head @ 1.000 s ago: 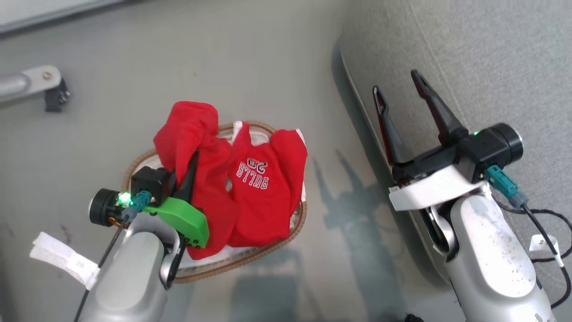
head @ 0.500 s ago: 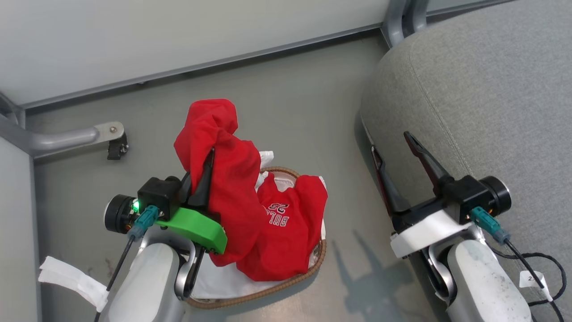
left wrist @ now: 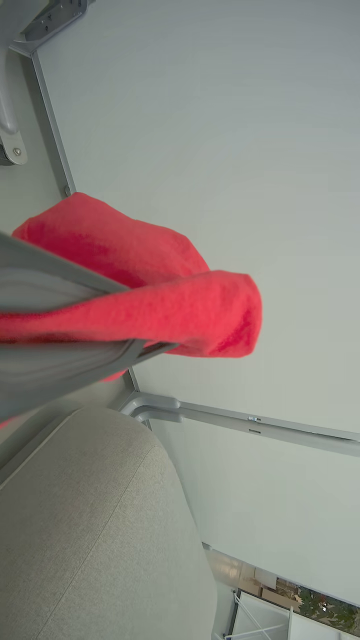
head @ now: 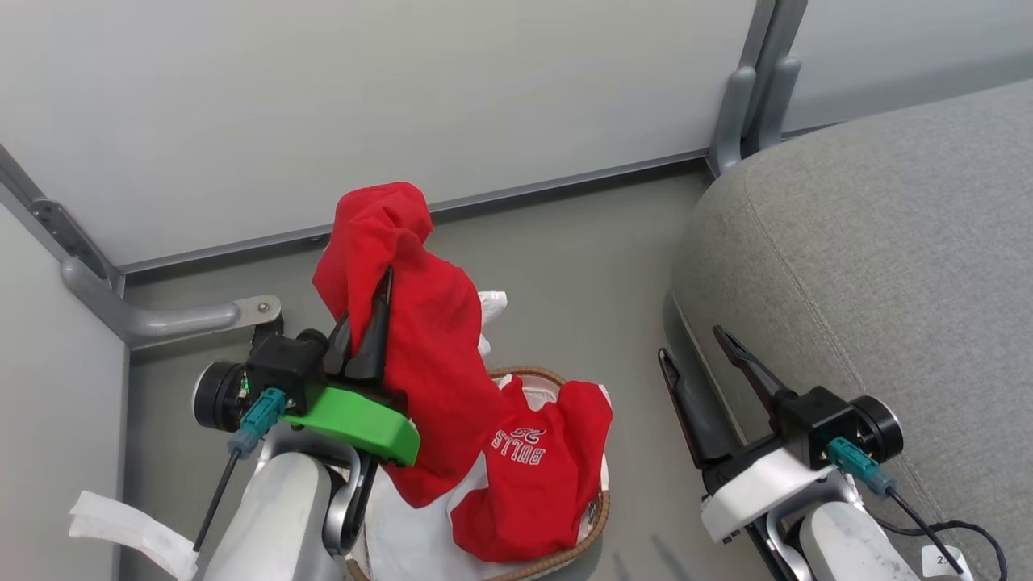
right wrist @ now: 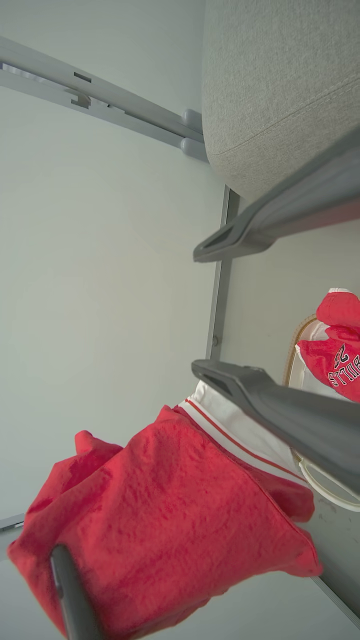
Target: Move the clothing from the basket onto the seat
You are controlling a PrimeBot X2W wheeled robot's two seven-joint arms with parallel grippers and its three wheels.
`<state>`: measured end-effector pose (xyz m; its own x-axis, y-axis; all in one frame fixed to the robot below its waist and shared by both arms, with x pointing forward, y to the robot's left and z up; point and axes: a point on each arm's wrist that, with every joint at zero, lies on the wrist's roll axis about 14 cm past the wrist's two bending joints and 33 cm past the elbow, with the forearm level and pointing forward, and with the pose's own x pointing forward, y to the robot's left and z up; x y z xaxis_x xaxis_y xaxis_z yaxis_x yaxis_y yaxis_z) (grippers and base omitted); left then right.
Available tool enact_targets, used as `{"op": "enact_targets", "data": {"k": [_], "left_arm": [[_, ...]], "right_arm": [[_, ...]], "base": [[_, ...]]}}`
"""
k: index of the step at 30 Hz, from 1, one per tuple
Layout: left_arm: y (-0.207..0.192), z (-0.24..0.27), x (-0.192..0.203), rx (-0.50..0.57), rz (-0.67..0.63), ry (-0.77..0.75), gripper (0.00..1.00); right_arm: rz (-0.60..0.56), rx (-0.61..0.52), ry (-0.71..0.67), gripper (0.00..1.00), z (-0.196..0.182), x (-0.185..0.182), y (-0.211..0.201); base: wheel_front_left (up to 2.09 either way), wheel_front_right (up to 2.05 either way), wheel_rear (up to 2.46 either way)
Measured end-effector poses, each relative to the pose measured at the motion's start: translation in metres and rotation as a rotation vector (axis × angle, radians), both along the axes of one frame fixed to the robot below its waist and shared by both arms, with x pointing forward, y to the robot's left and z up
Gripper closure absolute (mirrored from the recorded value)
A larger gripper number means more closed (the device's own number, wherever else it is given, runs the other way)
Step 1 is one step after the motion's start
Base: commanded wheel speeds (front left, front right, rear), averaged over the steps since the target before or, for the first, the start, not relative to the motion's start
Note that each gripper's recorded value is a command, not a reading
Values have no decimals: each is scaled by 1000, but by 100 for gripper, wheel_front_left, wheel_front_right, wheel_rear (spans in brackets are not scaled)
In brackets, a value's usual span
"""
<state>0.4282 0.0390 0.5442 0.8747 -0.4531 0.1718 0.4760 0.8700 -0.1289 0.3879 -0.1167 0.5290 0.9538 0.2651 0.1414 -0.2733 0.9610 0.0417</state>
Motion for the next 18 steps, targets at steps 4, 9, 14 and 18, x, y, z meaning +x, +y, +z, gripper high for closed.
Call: {"op": "enact_targets", "data": {"k": [4, 9, 14, 18], "left_arm": [[1, 10, -6, -6, 5, -27, 100], [1, 15, -10, -11, 4, -38, 100], [-2, 15, -13, -18, -4, -38, 100], [-3, 14, -12, -25, -9, -32, 100]], "right_arm": [[17, 4, -7, 0, 3, -6, 5], [74, -9, 9, 0, -3, -10, 22], [227, -40, 7, 0, -5, -17, 65], [347, -56, -1, 0, -2, -20, 100]], "base": [[0, 0, 0], [0, 0, 0], [0, 0, 0], [0, 0, 0]]}}
